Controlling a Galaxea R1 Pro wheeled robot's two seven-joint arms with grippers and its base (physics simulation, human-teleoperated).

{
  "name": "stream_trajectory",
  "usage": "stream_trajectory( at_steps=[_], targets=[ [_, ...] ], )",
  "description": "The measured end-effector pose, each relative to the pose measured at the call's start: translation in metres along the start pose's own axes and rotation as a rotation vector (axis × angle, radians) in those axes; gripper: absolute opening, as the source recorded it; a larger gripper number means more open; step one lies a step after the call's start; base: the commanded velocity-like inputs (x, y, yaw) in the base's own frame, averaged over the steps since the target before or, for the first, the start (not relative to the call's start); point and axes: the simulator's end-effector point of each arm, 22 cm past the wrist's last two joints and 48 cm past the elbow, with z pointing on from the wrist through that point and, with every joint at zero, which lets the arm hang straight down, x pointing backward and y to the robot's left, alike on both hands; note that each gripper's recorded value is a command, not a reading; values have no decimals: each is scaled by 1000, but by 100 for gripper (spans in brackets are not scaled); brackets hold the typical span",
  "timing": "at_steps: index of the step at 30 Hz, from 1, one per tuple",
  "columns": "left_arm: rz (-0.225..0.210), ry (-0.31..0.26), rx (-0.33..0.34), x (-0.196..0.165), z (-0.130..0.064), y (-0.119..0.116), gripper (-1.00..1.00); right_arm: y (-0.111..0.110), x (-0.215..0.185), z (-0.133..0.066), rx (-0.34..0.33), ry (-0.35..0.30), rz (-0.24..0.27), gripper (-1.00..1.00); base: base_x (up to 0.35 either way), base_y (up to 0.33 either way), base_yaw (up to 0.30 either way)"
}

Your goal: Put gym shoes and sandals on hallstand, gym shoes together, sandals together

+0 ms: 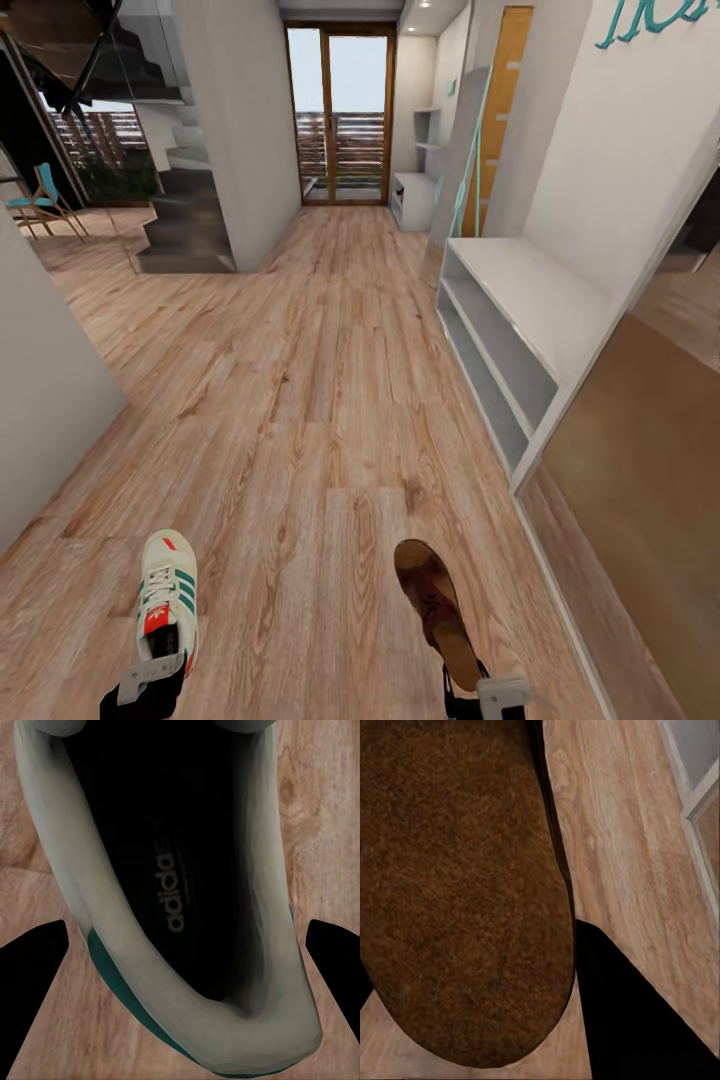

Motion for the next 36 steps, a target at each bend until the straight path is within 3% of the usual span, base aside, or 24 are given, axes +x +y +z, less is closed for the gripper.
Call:
stream_trajectory(
  at_steps=[6,17,25,29,32,35,36],
  targets=[
    [0,0,0,-2,-1,0,-100,8,-2,-1,-41,-1,4,-100,0,0,0],
    [-4,-10,0,-6,-2,0,-100,11,-5,-1,-53,-8,-1,-100,2,0,0],
    [-8,-23,3,-12,-3,-1,-100,10,-8,-2,-53,-15,-5,-100,206,129,-7],
    [-8,-28,8,-14,-3,-3,-100,3,18,-9,-43,42,-20,-100,249,219,-118],
    [-11,-29,15,-14,-3,-8,-100,4,20,-10,-52,47,-24,-100,240,230,-181],
    [17,-37,49,-15,-4,-23,-100,13,19,-11,-91,46,-22,-100,238,231,-210],
    [51,-37,74,-15,-4,-33,-100,17,18,-11,-109,42,-21,-100,227,232,-219]
  ],
)
